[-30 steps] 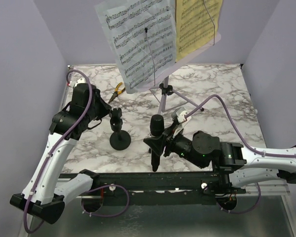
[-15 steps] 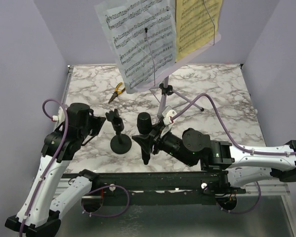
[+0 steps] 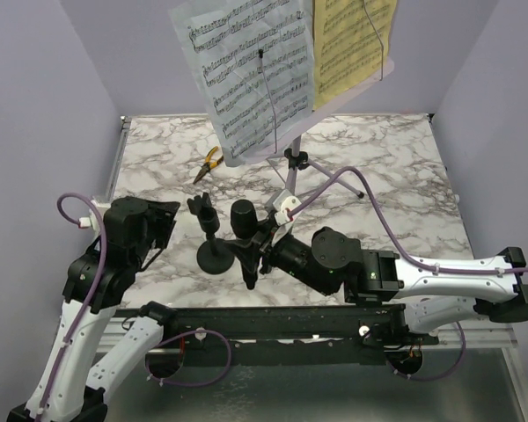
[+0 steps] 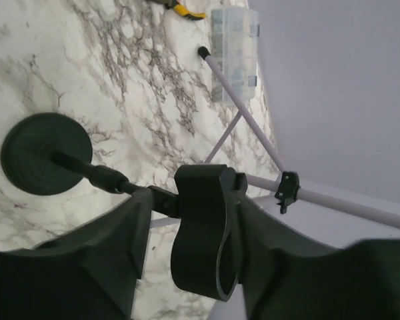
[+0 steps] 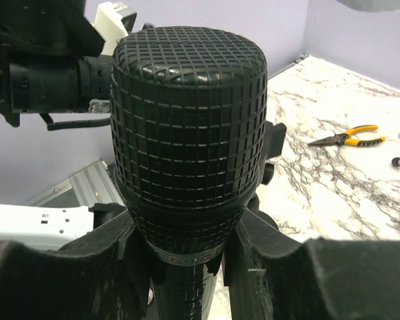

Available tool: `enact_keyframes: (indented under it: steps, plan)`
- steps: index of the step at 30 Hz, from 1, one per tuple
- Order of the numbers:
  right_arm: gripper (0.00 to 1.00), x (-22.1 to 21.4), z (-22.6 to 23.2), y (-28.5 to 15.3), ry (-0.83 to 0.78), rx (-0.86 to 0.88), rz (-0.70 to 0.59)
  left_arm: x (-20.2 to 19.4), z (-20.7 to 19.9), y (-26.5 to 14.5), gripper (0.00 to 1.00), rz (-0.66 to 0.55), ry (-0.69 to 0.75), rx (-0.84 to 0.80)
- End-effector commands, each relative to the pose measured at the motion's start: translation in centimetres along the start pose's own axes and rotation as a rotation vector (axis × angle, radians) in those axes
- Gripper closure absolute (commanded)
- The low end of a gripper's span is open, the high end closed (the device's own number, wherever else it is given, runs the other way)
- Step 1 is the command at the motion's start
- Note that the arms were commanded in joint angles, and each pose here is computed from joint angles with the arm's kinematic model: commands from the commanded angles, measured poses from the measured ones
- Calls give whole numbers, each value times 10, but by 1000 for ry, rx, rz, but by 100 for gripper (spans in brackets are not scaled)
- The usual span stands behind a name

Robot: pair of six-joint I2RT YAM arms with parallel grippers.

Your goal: Set up the instrument practice props

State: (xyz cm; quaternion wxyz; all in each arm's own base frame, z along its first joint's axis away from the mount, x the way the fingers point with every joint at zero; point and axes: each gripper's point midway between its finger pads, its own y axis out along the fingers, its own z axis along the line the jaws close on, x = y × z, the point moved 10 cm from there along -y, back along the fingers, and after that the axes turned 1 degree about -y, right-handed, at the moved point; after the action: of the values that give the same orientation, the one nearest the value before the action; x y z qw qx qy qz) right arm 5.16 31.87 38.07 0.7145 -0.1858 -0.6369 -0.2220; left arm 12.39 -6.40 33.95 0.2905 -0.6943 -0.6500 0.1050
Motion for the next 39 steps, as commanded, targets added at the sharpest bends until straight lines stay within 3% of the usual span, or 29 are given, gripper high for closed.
enact_keyframes:
  steps: [1,5,8,11,18,24,29,31,33,39]
  plan:
    - [100,20,7,7,-10,41,-50,6,-2,-11,36,-31,333,-198]
    - [100,28,11,12,-41,55,-57,7,-2,-21,16,-8,760,-440]
    - [100,33,13,14,-63,67,-65,11,7,-16,8,-55,971,-486]
    - [100,36,15,17,-76,77,-57,16,12,-6,1,-142,1045,-468]
    - [100,30,13,11,-69,100,-38,-8,4,-15,1,152,1228,-774]
    - [100,23,5,-2,-43,86,-7,-1,-8,-23,3,109,1164,-712]
    - [100,29,1,-12,-11,89,-21,-2,-18,-17,17,207,1093,-505]
    - [100,30,-1,-15,-1,87,-23,1,-19,-17,30,207,1029,-399]
    - [100,30,-2,-18,9,84,-24,2,-18,-21,36,217,959,-331]
    - [100,29,-6,-24,27,74,-28,-7,-6,-38,33,333,774,-303]
